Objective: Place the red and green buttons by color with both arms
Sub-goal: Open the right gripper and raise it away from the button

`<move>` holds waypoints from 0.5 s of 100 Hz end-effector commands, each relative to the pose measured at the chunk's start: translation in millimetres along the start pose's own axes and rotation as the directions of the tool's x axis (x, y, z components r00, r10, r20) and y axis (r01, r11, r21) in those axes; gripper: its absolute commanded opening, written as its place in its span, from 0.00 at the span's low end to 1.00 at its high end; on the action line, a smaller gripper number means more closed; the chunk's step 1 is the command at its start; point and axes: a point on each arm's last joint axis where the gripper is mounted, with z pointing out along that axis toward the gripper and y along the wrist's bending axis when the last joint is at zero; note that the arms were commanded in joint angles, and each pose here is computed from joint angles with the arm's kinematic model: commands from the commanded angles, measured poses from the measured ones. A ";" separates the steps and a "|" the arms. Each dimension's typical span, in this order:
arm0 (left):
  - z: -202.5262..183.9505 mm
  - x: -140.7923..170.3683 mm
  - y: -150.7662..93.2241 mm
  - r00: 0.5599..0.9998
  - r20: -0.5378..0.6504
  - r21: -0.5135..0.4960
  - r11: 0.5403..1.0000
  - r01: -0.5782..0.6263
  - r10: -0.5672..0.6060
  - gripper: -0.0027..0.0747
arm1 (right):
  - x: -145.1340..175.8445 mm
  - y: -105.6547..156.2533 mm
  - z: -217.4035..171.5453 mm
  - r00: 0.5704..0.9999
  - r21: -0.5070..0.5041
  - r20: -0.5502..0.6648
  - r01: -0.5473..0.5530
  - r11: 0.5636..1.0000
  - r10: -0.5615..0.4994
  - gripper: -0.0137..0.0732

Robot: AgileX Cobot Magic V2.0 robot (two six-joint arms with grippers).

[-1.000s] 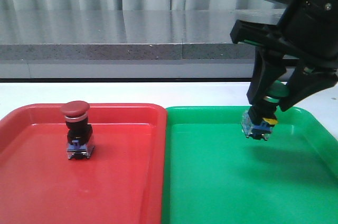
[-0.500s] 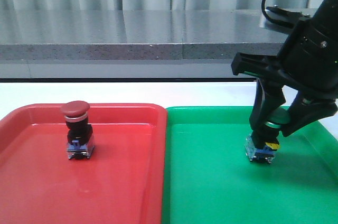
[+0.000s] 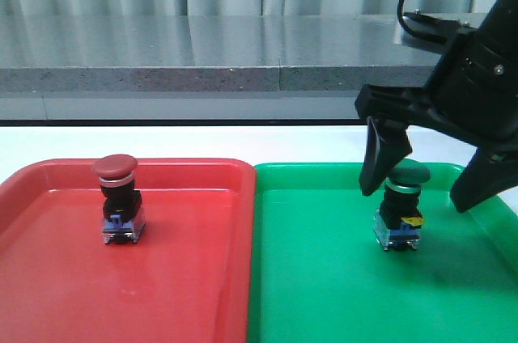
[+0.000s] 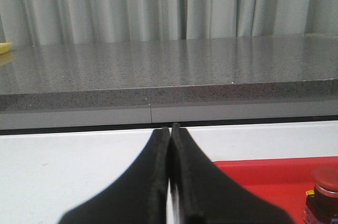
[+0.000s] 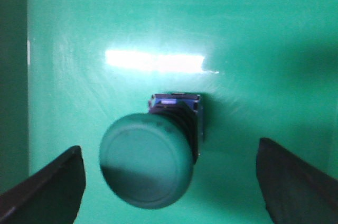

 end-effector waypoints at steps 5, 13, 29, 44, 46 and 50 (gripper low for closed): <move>-2.8 -6.1 0.5 0.994 0.108 -0.002 1.000 0.018 -0.018 0.01 | -10.7 9.7 -36.7 0.987 -0.057 0.159 0.028 0.998 -0.019 0.91; -2.8 -6.1 0.5 0.994 0.108 -0.002 1.000 0.018 -0.018 0.01 | -11.6 12.5 -55.9 0.974 -0.079 0.225 0.042 0.996 -0.024 0.91; -2.8 -6.1 0.5 0.994 0.108 -0.002 1.000 0.018 -0.018 0.01 | -16.8 9.5 -93.8 0.914 -0.074 0.397 0.126 0.989 -0.087 0.78; -2.8 -6.1 0.5 0.994 0.108 -0.002 1.000 0.018 -0.018 0.01 | -20.3 -10.4 -116.1 0.879 -0.039 0.473 0.085 0.996 -0.057 0.48; -2.8 -6.1 0.5 0.994 0.108 -0.002 1.000 0.018 -0.018 0.01 | -20.3 -13.6 -118.6 0.875 -0.030 0.481 0.079 0.996 -0.055 0.43; -2.8 -6.1 0.5 0.994 0.108 -0.002 1.000 0.018 -0.018 0.01 | -19.6 -20.9 -123.1 0.867 -0.006 0.495 0.070 0.998 -0.058 0.33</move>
